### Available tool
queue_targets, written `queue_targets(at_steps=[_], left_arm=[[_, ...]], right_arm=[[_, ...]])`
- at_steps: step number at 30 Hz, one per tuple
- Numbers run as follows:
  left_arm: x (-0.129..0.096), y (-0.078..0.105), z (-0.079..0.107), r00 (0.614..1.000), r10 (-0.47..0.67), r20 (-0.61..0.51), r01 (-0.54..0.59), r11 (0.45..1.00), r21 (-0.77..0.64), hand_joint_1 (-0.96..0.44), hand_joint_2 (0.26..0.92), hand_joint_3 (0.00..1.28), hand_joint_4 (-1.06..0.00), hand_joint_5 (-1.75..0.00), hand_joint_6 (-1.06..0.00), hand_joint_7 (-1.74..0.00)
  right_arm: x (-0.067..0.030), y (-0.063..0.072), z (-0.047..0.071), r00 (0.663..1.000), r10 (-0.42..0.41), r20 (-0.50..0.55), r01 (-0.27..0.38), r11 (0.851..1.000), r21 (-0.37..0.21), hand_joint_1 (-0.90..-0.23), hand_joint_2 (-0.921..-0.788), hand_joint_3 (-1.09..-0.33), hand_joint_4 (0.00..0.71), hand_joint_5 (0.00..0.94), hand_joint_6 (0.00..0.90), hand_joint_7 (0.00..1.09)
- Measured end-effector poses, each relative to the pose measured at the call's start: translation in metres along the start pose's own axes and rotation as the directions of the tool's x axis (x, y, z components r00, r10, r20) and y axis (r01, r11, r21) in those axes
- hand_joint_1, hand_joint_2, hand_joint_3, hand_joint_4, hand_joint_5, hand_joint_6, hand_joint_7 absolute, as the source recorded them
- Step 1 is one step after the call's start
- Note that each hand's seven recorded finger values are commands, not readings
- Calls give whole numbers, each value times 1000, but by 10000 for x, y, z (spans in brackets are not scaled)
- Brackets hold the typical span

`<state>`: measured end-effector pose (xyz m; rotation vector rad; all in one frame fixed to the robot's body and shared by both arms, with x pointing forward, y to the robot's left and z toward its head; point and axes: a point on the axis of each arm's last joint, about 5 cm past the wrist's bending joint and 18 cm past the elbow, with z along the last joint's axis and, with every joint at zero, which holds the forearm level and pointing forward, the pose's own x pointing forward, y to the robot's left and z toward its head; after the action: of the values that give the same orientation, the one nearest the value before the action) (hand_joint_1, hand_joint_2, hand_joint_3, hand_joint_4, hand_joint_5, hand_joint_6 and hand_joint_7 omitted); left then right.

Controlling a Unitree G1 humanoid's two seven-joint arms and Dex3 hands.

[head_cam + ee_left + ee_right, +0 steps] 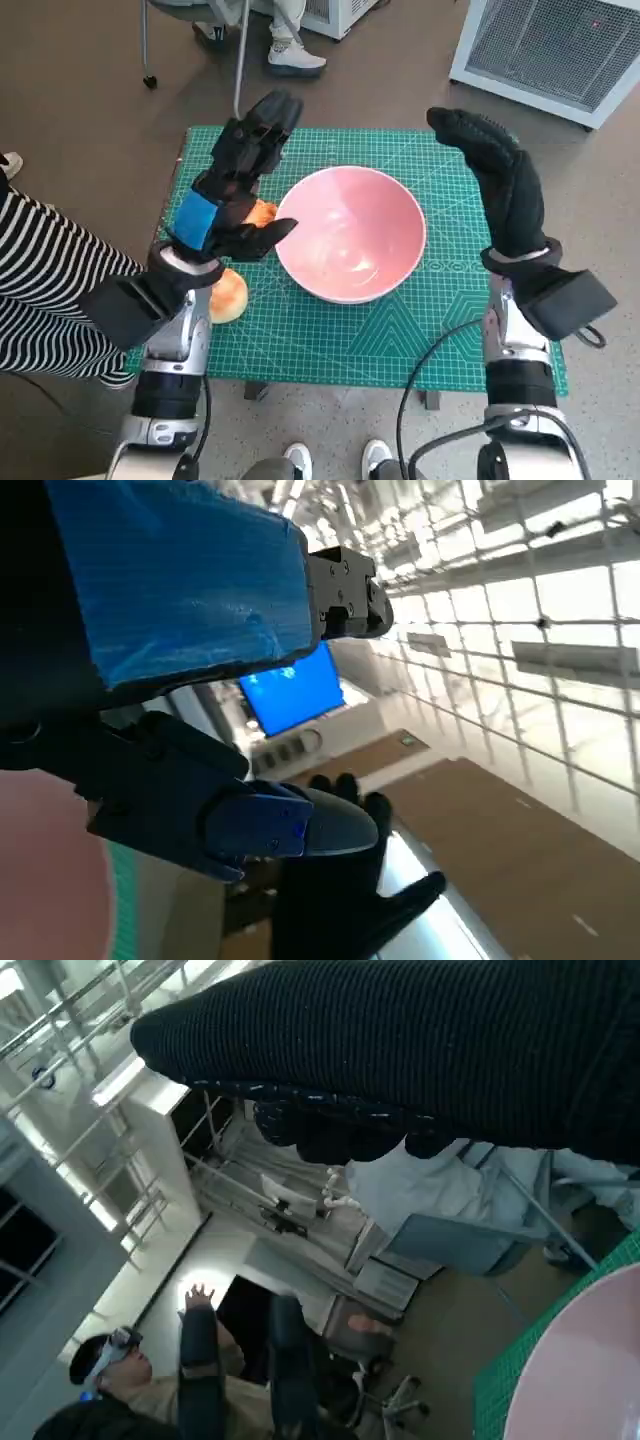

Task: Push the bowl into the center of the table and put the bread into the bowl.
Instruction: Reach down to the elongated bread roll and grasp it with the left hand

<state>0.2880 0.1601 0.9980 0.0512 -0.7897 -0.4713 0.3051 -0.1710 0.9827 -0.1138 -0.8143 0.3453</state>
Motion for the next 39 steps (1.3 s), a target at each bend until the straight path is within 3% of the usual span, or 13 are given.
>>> queue_targets(at_steps=[18, 24, 28, 29, 35, 39], left_arm=[[86, 66, 76, 998, -67, 23, 66, 998, 2, -602, 914, 313, -118, -3, 1, -422], [68, 302, 174, 996, -94, -7, 94, 985, 143, -502, 828, 252, -121, -5, 1, -420], [57, 567, 283, 989, -121, -84, 144, 917, 371, -330, 718, 175, -122, -5, 1, -411], [55, 626, 307, 986, -125, -107, 159, 893, 421, -165, 674, 134, -150, -13, -42, -399], [64, 946, 479, 949, -122, -289, 274, 772, 573, 122, 696, 64, -78, -3, -50, -314], [84, 1064, 553, 910, -94, -403, 332, 747, 576, 296, 743, 13, -73, -1, -198, -100]], right_arm=[[-22, 62, 8, 1000, -1, -20, 1, 1000, 4, -833, -921, -803, 218, 7, -1, 626], [-14, 72, 15, 1000, -5, -16, 5, 1000, 4, -835, -921, -805, 218, 7, -1, 625], [-15, 74, 20, 1000, -8, -12, 8, 1000, 4, -836, -921, -806, 218, 7, -1, 625], [-17, 74, 20, 1000, -9, -13, 9, 1000, 4, -836, -921, -806, 219, 7, -1, 625], [-26, 75, 16, 1000, -13, -16, 13, 1000, 6, -839, -921, -805, 220, 7, -1, 626], [-28, 72, 15, 1000, -16, -17, 16, 1000, 6, -841, -921, -802, 222, 7, -1, 629]])
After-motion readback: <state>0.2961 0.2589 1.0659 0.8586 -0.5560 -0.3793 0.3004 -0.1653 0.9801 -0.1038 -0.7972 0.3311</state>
